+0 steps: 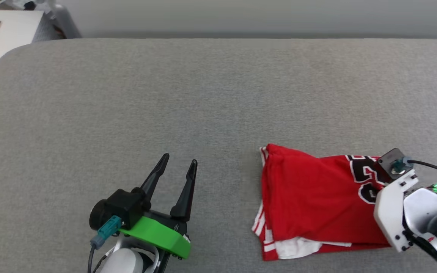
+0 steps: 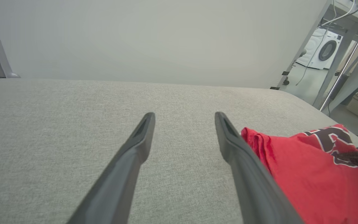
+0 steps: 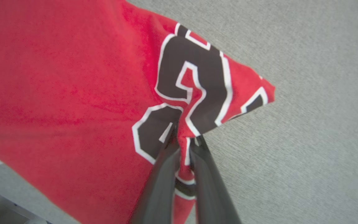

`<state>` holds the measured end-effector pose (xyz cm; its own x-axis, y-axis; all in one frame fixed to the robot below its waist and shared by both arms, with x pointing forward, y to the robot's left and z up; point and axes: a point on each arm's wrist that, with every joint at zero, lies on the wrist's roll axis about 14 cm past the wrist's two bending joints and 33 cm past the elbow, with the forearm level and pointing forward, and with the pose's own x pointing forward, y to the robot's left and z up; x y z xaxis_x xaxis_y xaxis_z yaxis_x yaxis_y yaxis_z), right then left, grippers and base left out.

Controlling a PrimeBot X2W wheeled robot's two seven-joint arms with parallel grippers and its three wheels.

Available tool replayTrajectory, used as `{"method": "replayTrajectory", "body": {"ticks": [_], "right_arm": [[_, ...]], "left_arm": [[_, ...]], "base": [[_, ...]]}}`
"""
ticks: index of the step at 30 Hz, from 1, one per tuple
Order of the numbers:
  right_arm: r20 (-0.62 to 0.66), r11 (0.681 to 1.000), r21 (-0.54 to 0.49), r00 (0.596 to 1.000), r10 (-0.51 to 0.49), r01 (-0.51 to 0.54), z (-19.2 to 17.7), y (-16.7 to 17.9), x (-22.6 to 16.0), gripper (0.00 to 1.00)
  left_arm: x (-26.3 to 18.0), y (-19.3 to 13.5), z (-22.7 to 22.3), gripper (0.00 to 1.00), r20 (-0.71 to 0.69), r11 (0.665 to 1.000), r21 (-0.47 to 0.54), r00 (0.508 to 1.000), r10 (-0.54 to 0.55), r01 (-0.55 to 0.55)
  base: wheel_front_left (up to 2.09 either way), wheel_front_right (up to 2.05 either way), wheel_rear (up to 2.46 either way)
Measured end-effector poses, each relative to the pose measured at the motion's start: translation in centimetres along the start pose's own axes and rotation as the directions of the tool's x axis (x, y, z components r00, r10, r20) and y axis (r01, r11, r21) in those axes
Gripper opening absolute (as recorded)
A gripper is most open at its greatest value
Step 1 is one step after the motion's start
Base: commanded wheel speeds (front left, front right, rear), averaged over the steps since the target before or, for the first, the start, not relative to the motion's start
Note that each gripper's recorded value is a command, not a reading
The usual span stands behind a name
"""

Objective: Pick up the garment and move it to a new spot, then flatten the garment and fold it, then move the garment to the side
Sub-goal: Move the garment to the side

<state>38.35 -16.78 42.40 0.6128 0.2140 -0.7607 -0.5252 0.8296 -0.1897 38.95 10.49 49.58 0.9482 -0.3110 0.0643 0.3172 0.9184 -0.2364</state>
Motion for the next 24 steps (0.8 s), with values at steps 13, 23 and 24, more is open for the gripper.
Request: {"method": "replayTrajectory", "body": {"ticks": [13,23,24], "right_arm": [[-0.027,0.953,-0.107,0.957,-0.287,0.283,-4.7,-10.8,-6.4,0.00],[-0.085,0.874,-0.088,0.871,-0.485,0.478,-8.6,-19.8,-6.6,0.00],[-0.092,0.863,-0.084,0.858,-0.504,0.498,-9.1,-20.7,-6.6,0.00]], "left_arm": [[5.5,-8.5,-2.6,1.00,-0.036,0.950,-0.021,0.949,-0.312,0.311],[10.0,-8.8,-5.4,1.00,-0.044,0.911,0.014,0.910,-0.412,0.413],[10.4,-8.8,-5.8,1.00,-0.045,0.907,0.015,0.906,-0.421,0.422]], "base": [[0.00,0.00,0.00],[0.00,0.00,0.00],[0.00,0.00,0.00]]}}
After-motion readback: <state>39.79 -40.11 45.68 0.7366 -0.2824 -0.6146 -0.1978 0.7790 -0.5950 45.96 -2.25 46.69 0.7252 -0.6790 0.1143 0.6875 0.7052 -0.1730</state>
